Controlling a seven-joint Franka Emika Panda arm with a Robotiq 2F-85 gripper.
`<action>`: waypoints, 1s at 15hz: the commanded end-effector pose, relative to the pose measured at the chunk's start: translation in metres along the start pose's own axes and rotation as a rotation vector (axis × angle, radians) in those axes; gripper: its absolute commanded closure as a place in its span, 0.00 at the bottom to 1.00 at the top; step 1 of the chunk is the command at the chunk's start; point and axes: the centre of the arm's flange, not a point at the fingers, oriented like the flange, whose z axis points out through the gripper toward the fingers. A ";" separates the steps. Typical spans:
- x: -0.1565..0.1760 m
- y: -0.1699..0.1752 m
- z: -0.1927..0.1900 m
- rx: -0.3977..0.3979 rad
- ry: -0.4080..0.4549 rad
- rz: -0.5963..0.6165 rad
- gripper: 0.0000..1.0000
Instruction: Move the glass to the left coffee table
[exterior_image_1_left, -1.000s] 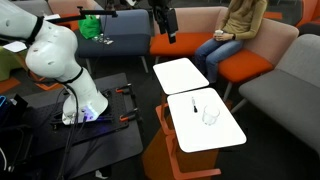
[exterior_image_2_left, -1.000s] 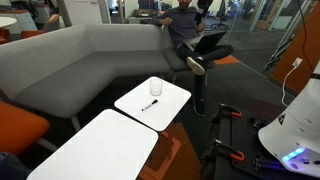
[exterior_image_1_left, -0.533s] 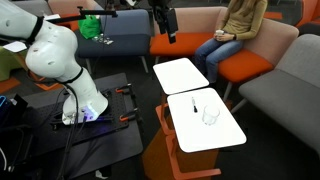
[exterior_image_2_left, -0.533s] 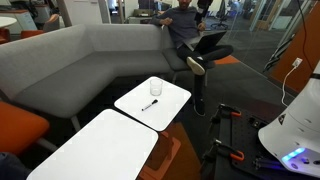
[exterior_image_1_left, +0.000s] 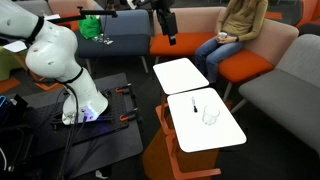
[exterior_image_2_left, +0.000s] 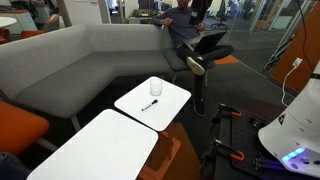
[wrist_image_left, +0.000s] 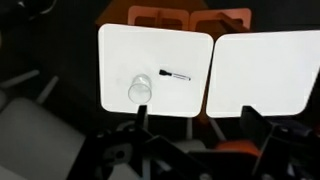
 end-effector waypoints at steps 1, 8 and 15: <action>0.038 -0.010 0.026 -0.044 0.035 0.143 0.00; 0.138 0.035 0.111 -0.010 -0.006 0.181 0.00; 0.180 0.056 0.237 0.041 -0.158 0.188 0.00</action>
